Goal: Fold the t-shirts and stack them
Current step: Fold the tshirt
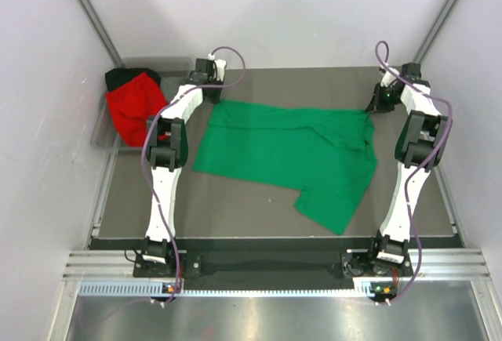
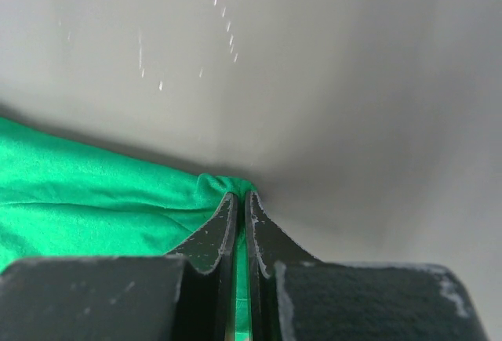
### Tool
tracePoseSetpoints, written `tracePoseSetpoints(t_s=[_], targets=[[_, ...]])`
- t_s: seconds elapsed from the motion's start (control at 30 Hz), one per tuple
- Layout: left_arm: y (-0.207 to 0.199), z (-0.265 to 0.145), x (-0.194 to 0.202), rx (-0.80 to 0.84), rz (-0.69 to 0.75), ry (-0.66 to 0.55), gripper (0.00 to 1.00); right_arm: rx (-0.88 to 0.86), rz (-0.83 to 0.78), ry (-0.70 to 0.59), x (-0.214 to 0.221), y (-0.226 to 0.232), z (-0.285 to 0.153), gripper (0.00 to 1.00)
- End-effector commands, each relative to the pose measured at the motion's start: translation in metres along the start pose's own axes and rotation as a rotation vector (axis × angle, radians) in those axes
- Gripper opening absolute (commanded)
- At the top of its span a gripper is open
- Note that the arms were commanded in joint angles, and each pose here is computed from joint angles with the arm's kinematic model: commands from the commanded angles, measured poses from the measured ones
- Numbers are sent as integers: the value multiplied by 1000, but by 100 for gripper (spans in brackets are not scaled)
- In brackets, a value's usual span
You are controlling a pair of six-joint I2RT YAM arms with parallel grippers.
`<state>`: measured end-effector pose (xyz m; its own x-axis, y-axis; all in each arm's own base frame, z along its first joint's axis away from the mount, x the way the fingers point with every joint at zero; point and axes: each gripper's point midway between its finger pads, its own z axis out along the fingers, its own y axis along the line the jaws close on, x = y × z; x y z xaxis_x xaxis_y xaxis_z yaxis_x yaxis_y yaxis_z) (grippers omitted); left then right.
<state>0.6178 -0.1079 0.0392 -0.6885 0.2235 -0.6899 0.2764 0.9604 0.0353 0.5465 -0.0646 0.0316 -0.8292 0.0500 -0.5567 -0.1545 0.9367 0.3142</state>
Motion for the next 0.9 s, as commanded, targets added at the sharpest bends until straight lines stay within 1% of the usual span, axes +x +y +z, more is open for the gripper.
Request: tracePoseSetpoints(t_s=[0.0,0.2,0.23,0.3,0.37,0.4,0.43,0.47,0.5,0.53,0.57,0.6,0.63,0.67,0.7,0.73,0.77,0.8,0.83,0.87], targets=[[19,10,-19,-61,18,-65,0,50,-13,-57,-27,-10,0,0],[22,16,-35,-68,29,-114,0,70,-24,-87,-42,-15,2,0],[26,15,-40,-98,29,-128,0,69,-28,-89,-43,-14,2,0],[26,9,-48,-102,29,-149,0,57,-47,-111,-49,-10,-1,3],[25,1,-55,-110,25,-166,1,71,-72,-147,-59,-8,-9,9],[22,-15,-71,-114,29,-202,5,79,-83,-174,-68,-4,-22,14],[22,-25,-78,-125,32,-221,10,85,-91,-193,-74,-1,-32,22],[20,-27,-73,-138,48,-225,20,86,-101,-218,-80,3,-42,32],[18,-57,-97,-169,60,-287,25,96,-130,-273,-93,14,-65,36],[16,-68,-102,-184,72,-308,30,107,-142,-301,-98,18,-78,39],[14,-73,-99,-202,97,-319,42,127,-158,-334,-105,22,-92,44],[9,-101,-116,-226,109,-368,46,143,-183,-379,-111,33,-117,45],[5,-110,-117,-230,122,-375,49,153,-195,-401,-114,38,-130,46],[0,-111,-104,-225,143,-347,51,167,-208,-421,-115,41,-142,47],[-11,-129,-108,-216,158,-360,52,169,-222,-428,-106,52,-158,47],[-15,-133,-102,-212,165,-344,52,163,-238,-428,-101,58,-165,48],[-26,-129,-82,-199,187,-296,52,151,-265,-417,-92,65,-170,48],[-29,-142,-78,-198,196,-283,52,137,-271,-396,-73,74,-178,48],[-32,-145,-68,-202,205,-262,52,120,-288,-378,-60,80,-180,48],[-36,-140,-39,-189,222,-198,52,67,-347,-359,-46,92,-181,47]])
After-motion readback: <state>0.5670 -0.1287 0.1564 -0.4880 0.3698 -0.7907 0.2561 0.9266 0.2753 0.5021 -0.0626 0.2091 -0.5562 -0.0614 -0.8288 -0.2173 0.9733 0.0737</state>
